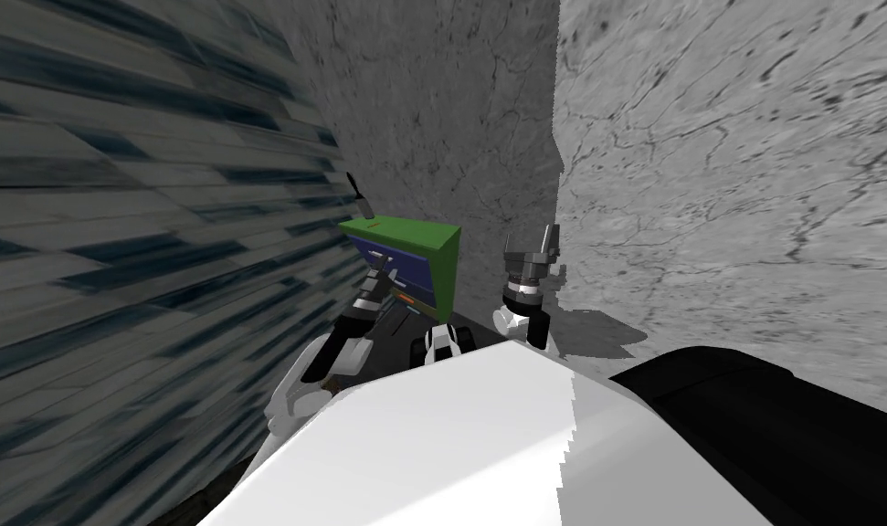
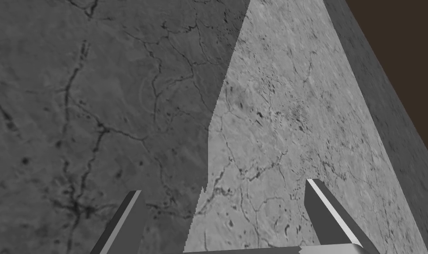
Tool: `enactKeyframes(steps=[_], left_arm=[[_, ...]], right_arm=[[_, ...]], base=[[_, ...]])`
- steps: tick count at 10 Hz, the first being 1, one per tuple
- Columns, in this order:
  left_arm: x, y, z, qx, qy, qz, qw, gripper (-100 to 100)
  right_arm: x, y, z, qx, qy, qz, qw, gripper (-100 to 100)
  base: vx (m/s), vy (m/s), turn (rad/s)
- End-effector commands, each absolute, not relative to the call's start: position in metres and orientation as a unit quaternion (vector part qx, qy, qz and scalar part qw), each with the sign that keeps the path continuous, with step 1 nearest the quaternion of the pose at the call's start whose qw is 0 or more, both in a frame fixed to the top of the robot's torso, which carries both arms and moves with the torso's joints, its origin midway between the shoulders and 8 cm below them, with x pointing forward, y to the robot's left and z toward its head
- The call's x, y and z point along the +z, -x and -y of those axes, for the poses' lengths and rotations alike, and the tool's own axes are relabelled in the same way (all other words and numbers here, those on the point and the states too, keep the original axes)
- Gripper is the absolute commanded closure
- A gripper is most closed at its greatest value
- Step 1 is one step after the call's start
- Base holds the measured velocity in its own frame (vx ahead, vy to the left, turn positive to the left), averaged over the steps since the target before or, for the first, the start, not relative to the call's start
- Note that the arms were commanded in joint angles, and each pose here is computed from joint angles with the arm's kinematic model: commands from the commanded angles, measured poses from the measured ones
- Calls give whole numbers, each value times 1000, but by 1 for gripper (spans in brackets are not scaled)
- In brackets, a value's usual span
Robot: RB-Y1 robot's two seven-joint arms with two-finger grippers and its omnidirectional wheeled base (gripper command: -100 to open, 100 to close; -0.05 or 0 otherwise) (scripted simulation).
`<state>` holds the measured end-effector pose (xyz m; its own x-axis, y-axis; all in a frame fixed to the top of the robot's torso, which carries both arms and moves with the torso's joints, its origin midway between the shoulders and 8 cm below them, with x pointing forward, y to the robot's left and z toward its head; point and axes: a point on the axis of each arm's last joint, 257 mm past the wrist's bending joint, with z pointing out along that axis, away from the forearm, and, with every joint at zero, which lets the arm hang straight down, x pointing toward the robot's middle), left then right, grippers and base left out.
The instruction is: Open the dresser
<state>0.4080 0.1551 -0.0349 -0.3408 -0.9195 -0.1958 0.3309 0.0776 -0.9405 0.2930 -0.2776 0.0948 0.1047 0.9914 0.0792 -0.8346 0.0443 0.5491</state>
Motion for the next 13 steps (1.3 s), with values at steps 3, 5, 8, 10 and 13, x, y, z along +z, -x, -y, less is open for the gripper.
enactKeyframes(steps=[3, 5, 8, 10, 13], left_arm=[[-65, -419, -151, -574, 269, -600, 487, -100], [-78, -423, -153, -549, 267, -627, 483, -100], [-94, -428, -160, -512, 266, -660, 480, -100], [-103, -431, -165, -492, 268, -675, 480, -100], [-107, -433, -168, -480, 268, -683, 480, -100]], right_arm=[[95, -293, 278, 649, -239, -164, 704, 0], [95, -293, 278, 649, -239, -164, 704, 0], [95, -293, 278, 649, -239, -164, 704, 0], [95, -293, 278, 649, -239, -164, 704, 0], [95, -293, 278, 649, -239, -164, 704, 0]], base=[[64, 135, -188], [43, 138, -165], [33, 125, -163], [22, 120, -128], [19, 86, -97]])
